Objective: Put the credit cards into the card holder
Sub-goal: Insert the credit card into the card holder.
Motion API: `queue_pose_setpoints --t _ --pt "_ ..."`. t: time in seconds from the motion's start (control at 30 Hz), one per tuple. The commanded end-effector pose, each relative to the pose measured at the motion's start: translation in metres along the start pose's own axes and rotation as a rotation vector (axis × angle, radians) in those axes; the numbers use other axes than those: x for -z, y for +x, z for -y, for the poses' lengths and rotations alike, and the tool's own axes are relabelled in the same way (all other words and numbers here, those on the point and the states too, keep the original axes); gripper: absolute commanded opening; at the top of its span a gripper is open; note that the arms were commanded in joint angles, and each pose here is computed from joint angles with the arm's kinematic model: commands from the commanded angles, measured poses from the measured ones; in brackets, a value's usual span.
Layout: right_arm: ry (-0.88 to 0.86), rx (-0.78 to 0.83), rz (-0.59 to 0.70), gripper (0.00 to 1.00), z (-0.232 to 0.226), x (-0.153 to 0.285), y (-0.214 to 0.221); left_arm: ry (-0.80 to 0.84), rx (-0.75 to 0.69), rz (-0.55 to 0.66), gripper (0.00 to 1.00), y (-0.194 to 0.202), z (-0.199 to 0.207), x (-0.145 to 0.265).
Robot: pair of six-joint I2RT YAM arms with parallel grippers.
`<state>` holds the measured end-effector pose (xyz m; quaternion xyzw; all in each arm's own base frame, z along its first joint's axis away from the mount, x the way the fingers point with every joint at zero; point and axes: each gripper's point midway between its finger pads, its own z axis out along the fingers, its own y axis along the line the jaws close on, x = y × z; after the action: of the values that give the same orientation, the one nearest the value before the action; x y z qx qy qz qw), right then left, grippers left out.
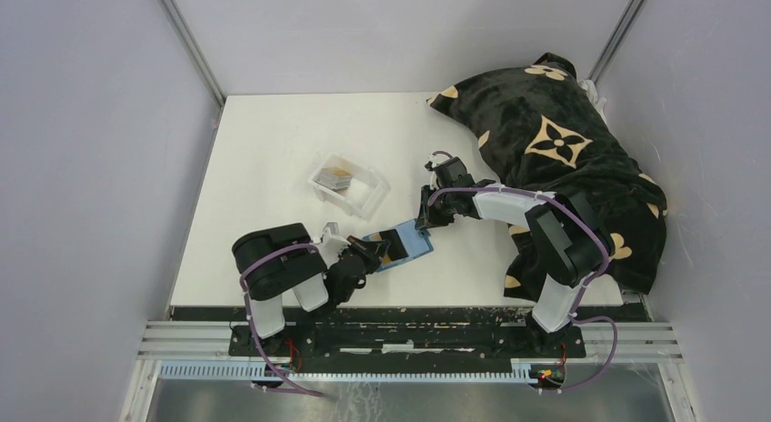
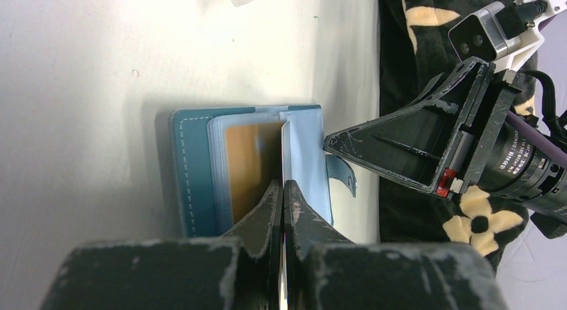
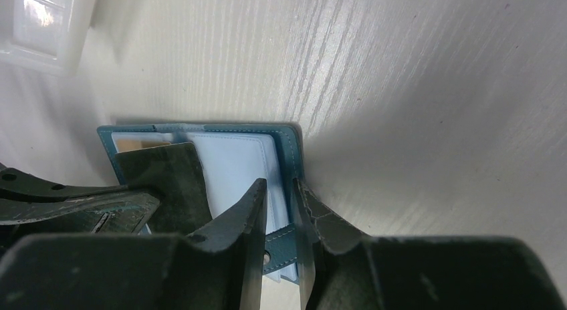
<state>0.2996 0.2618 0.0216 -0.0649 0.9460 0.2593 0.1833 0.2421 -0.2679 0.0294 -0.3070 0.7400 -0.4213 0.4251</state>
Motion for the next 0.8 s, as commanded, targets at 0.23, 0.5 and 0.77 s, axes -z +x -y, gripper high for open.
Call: queue_pose_setpoints --t 0.23,0.5,0.77 --pt "-0.008 -0.007 -0.001 0.26 0.001 -0.007 0.0 0.038 -0.02 -0.013 0.03 0.009 0.004 -0.006" --pt "-0.007 -0.008 -0.003 0.26 0.001 -0.007 0.003 0.013 -0.028 -0.068 0.03 0.021 -0.008 -0.004" --pt "0.004 -0.009 0.0 0.27 0.003 -0.006 0.003 -0.032 -0.011 -0.092 0.03 0.022 -0.024 0.009"
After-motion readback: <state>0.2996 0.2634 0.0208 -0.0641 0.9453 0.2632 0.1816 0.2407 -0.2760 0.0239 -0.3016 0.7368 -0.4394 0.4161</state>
